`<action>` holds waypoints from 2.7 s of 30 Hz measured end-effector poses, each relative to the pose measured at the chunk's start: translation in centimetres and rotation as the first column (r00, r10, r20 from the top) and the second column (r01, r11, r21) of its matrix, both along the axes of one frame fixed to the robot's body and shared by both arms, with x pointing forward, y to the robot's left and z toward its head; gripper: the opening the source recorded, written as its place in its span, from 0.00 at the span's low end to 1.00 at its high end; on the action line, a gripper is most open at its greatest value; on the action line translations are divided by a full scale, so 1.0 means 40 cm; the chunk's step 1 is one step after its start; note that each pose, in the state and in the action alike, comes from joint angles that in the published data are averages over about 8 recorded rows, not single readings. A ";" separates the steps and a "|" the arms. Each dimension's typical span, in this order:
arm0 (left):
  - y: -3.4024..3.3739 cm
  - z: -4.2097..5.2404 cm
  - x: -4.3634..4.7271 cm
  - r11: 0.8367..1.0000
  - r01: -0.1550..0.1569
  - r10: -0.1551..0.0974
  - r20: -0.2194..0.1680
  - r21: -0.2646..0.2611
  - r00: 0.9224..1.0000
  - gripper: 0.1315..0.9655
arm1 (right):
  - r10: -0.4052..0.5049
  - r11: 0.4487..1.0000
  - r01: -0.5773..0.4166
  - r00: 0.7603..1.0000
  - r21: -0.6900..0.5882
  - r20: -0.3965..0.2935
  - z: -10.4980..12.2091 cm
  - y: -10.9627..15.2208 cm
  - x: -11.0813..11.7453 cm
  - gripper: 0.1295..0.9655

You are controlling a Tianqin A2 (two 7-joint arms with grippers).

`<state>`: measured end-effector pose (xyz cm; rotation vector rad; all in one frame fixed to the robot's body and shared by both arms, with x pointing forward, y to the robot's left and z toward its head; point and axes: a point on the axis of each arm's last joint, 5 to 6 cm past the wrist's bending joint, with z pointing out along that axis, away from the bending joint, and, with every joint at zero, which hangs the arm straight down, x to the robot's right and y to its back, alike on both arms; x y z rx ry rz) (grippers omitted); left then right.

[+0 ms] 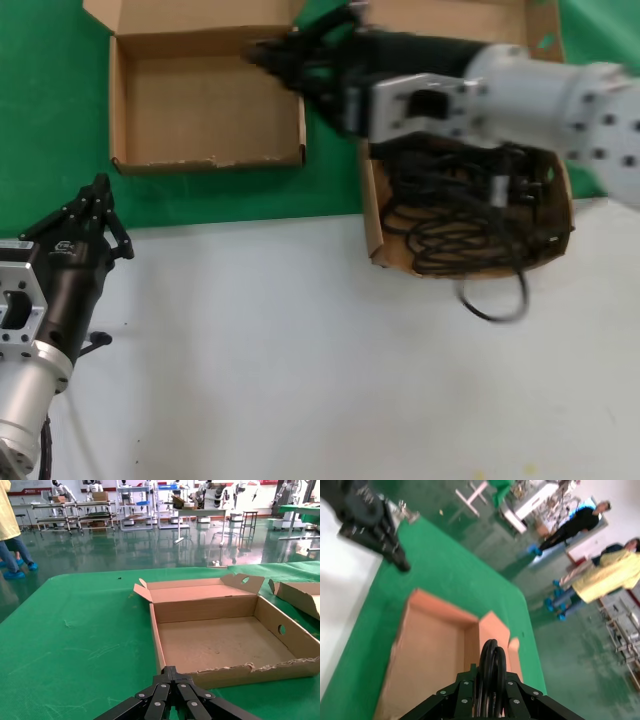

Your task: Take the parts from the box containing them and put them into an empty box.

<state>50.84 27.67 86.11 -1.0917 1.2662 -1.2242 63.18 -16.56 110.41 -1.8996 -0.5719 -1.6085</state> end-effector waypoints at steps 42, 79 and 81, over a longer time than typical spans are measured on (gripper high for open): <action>0.000 0.000 0.000 1.000 0.000 0.000 0.000 0.000 1.000 0.02 | -0.018 0.999 0.014 0.992 0.035 0.123 -0.124 0.304 0.169 0.21; 0.000 0.000 0.000 1.000 0.000 0.000 0.000 0.000 1.000 0.02 | -0.174 0.927 0.095 0.966 0.362 0.191 -0.152 0.104 0.110 0.93; 0.000 0.000 0.000 1.000 0.000 0.000 0.000 0.000 1.000 0.02 | -0.178 0.919 0.092 0.965 0.384 0.194 -0.171 0.088 0.098 0.94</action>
